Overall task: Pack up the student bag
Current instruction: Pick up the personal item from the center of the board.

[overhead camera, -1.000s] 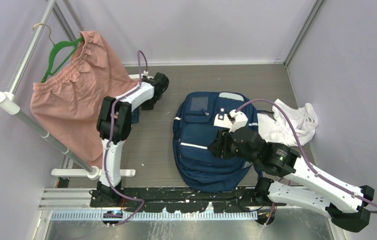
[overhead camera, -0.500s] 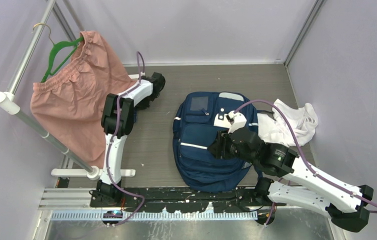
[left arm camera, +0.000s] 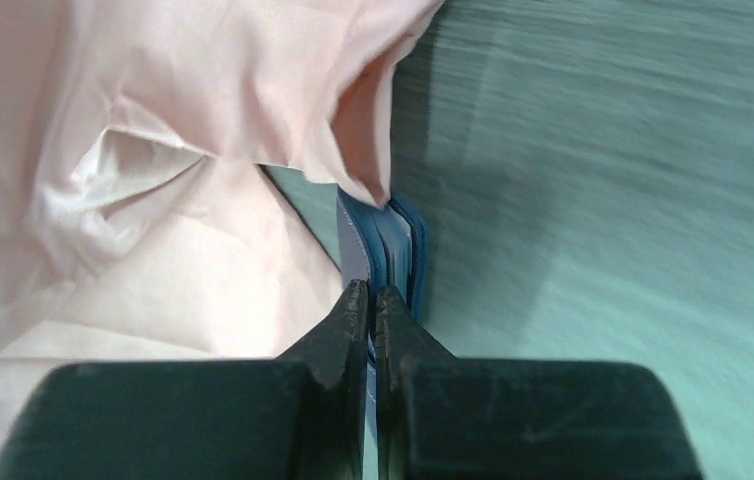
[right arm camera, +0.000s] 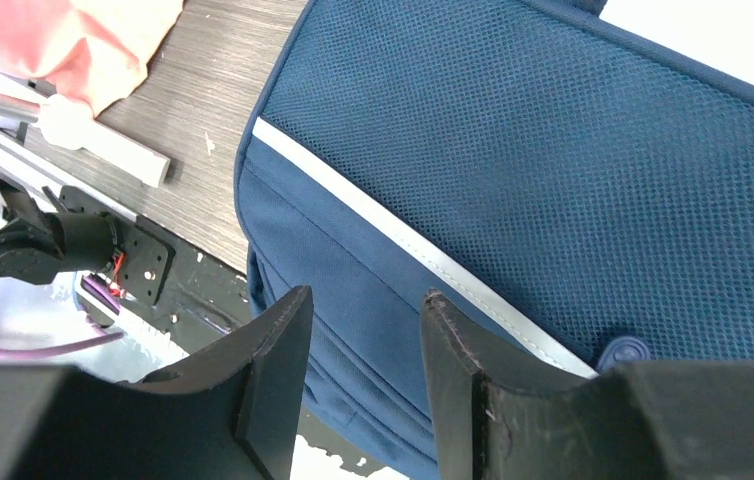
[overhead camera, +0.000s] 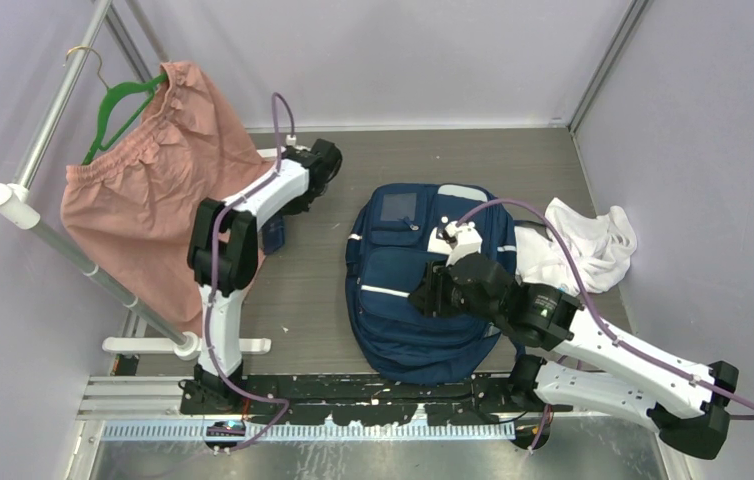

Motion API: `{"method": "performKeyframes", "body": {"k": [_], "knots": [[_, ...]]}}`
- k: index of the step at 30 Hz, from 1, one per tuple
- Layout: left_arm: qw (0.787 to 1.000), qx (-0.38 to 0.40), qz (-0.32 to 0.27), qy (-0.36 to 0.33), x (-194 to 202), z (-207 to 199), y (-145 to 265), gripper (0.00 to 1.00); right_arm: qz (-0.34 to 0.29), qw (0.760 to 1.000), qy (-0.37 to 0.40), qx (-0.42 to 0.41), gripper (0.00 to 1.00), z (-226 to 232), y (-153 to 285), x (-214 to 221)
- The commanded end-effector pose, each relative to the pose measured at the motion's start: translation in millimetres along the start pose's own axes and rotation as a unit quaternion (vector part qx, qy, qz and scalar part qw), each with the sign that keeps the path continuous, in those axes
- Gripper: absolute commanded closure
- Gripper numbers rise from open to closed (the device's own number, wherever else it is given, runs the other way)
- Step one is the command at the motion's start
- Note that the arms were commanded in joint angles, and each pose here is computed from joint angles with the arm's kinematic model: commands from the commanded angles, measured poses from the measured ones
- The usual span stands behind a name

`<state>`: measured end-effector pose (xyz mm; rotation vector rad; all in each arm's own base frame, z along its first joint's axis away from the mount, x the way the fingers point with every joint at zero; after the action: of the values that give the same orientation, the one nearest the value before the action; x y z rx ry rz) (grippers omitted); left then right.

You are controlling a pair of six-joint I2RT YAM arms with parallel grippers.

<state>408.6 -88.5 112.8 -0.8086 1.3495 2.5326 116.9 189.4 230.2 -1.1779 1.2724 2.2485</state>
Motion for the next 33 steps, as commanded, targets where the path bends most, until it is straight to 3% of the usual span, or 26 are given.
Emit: {"method": "performKeyframes", "body": {"k": [1, 5, 8, 11, 15, 19, 24, 29, 31, 33], "knots": [[0.993, 0.072, -0.083, 0.043, -7.7, 3.2, 87.7, 1.0, -0.033, 0.999, -0.006, -0.022, 0.51, 12.2, -2.8, -19.0], [0.984, 0.151, -0.087, 0.045, 7.9, 8.7, 131.0, 1.0, -0.049, 0.999, -0.002, -0.012, 0.51, 9.8, 0.5, -25.4], [0.957, 0.277, -0.078, 0.047, 20.5, 13.7, 164.1, 1.0, -0.067, 0.998, -0.003, -0.003, 0.51, 5.6, 5.9, -30.1], [0.889, 0.444, -0.101, 0.053, 25.1, 28.8, 215.4, 1.0, -0.086, 0.996, -0.008, -0.009, 0.47, 7.3, 6.4, -35.7], [0.812, 0.575, -0.092, 0.039, 39.6, 52.3, 267.8, 1.0, -0.113, 0.993, -0.017, -0.039, 0.36, 18.1, 6.3, -48.4], [0.756, 0.65, -0.069, 0.033, 56.3, 70.1, 299.1, 1.0, -0.142, 0.985, -0.036, -0.096, 0.13, 38.1, 3.1, -72.2], [0.685, 0.723, -0.075, 0.05, 65.1, 94.5, 332.8, 1.0, -0.173, 0.97, -0.045, -0.167, 0.11, 54.6, -3.8, -97.2], [0.606, 0.792, -0.075, 0.022, 75.3, 134.9, 378.9, 1.0, -0.253, 0.914, -0.05, -0.313, 0.09, 64.1, 32.9, -116.2], [0.583, 0.81, -0.065, 0.013, 79.6, 142.5, 389.2, 1.0, -0.256, 0.906, -0.041, -0.334, 0.01, 65.8, 36.5, -115.7], [0.564, 0.823, -0.061, 0.007, 81.7, 147.6, 396.7, 1.0, -0.254, 0.902, -0.032, -0.349, 0.0, 69.2, 37.1, -117.0]]}}
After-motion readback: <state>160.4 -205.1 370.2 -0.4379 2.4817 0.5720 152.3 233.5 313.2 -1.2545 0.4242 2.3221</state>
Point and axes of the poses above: each gripper's point midway between its finger pads, its own y axis back along the fingers, its own z axis along the line the jaws close on, x = y × z, the point moved 5 cm from there along y, back along the fingers, and after that the axes turned 13 degrees about y, right-handed, at the moved point
